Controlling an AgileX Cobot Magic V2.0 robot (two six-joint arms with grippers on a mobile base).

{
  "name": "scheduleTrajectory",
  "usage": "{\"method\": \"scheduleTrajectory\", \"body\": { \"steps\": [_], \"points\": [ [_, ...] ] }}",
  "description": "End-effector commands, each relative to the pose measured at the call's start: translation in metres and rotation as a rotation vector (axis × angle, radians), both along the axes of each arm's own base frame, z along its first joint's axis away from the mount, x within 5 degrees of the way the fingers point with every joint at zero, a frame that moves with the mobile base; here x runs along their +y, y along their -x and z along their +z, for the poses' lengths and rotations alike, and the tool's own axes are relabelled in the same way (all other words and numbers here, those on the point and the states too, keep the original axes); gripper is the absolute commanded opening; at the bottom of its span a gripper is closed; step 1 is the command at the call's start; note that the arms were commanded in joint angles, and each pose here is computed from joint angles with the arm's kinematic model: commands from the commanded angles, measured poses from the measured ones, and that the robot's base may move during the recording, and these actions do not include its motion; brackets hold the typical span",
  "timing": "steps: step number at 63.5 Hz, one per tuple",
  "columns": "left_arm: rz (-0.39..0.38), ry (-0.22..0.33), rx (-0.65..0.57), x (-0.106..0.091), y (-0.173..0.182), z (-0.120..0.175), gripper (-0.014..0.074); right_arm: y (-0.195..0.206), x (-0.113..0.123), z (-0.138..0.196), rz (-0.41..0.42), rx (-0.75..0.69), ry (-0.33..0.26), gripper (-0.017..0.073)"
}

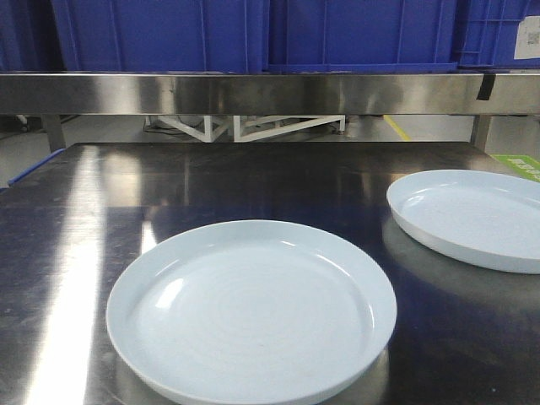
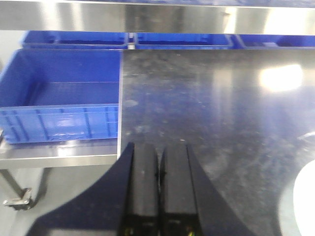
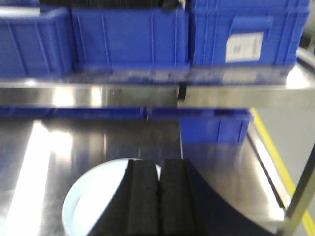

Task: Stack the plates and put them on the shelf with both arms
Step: 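Move the right gripper to the rim of the other plate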

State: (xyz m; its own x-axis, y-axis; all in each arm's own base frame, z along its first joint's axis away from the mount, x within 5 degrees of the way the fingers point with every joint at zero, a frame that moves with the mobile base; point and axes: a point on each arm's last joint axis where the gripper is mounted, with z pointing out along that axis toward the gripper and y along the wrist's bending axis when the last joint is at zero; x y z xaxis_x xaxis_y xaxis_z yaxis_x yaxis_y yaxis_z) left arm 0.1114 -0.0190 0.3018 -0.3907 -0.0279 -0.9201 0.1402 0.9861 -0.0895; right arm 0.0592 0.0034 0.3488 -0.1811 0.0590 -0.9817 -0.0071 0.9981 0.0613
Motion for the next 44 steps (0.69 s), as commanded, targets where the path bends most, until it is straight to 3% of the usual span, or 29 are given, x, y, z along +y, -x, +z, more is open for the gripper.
{"method": "scheduleTrajectory", "body": {
  "steps": [1,14,31,37,44],
  "points": [
    [-0.008,0.033,-0.115,-0.002,-0.002,0.017,0.0084,-0.019,0.000,0.038,0.015,0.033,0.007,0.0058],
    [-0.007,0.034,-0.122,-0.002,-0.002,0.018,0.0084,-0.074,0.001,0.060,0.054,0.305,0.004,0.0062],
    [-0.006,0.039,-0.137,-0.002,-0.003,0.019,0.0084,-0.140,-0.001,0.027,0.076,0.666,-0.009,0.0066],
    [-0.006,0.039,-0.137,-0.002,-0.003,0.019,0.0084,-0.158,-0.002,0.012,0.074,0.734,-0.009,0.0134],
    [-0.006,0.039,-0.137,-0.002,-0.003,0.019,0.0084,-0.174,-0.005,0.000,0.062,0.764,0.006,0.0293]
  ]
}}
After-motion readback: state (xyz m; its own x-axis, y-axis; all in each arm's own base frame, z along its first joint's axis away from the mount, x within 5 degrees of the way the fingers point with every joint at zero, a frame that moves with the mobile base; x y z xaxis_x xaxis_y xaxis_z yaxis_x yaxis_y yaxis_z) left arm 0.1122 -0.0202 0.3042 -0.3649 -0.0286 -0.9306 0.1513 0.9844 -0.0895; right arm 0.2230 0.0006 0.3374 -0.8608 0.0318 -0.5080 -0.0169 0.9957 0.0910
